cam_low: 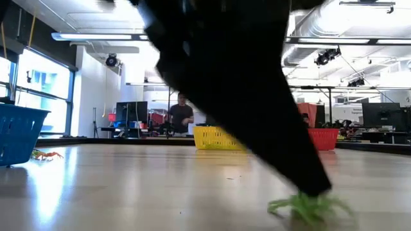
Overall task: Sort Halloween decoration
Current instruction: Put the green spider toy into the yellow bin
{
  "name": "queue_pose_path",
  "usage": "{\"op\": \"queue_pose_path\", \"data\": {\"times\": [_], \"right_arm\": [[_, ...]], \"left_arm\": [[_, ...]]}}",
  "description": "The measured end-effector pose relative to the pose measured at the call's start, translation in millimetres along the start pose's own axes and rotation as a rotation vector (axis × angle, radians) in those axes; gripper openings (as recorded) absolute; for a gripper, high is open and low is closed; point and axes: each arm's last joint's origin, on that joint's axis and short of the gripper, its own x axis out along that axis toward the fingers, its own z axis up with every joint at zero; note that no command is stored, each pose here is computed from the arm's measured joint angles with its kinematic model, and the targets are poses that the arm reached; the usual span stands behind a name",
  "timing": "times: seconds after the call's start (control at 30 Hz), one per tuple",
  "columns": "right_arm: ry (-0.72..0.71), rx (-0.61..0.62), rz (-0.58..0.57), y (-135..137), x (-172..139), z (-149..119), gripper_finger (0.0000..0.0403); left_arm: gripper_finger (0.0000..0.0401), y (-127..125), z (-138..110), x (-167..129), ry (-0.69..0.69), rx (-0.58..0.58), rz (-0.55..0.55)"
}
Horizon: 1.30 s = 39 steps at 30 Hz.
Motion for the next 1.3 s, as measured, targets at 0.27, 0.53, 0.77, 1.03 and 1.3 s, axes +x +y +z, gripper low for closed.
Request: {"op": "queue_pose_path", "data": {"times": [0.27,0.53,0.77,1.03,1.3], "right_arm": [[-0.006,0.001,-0.001,0.2,0.0,0.3,0.0149],[-0.009,0.006,0.001,0.4,0.1,0.5,0.0149],[-0.012,0.009,0.007,1.0,0.0,0.9,0.0149],[-0.013,0.011,0.006,0.5,0.3,1.5,0.0149],[0.032,0.029,-0.096,-12.5,2.3,1.6,0.0149]], "left_arm": [[0.0001,-5.2,25.1,-41.0,-0.122,0.003,-0.006],[0.0001,-1.2,37.9,-78.2,-0.176,0.016,0.121],[0.0,23.4,41.7,-103.7,-0.141,-0.038,0.255],[0.0,84.1,47.4,-110.1,-0.077,-0.001,0.358],[0.0,180.5,47.9,-123.5,-0.032,-0.02,0.487]]}}
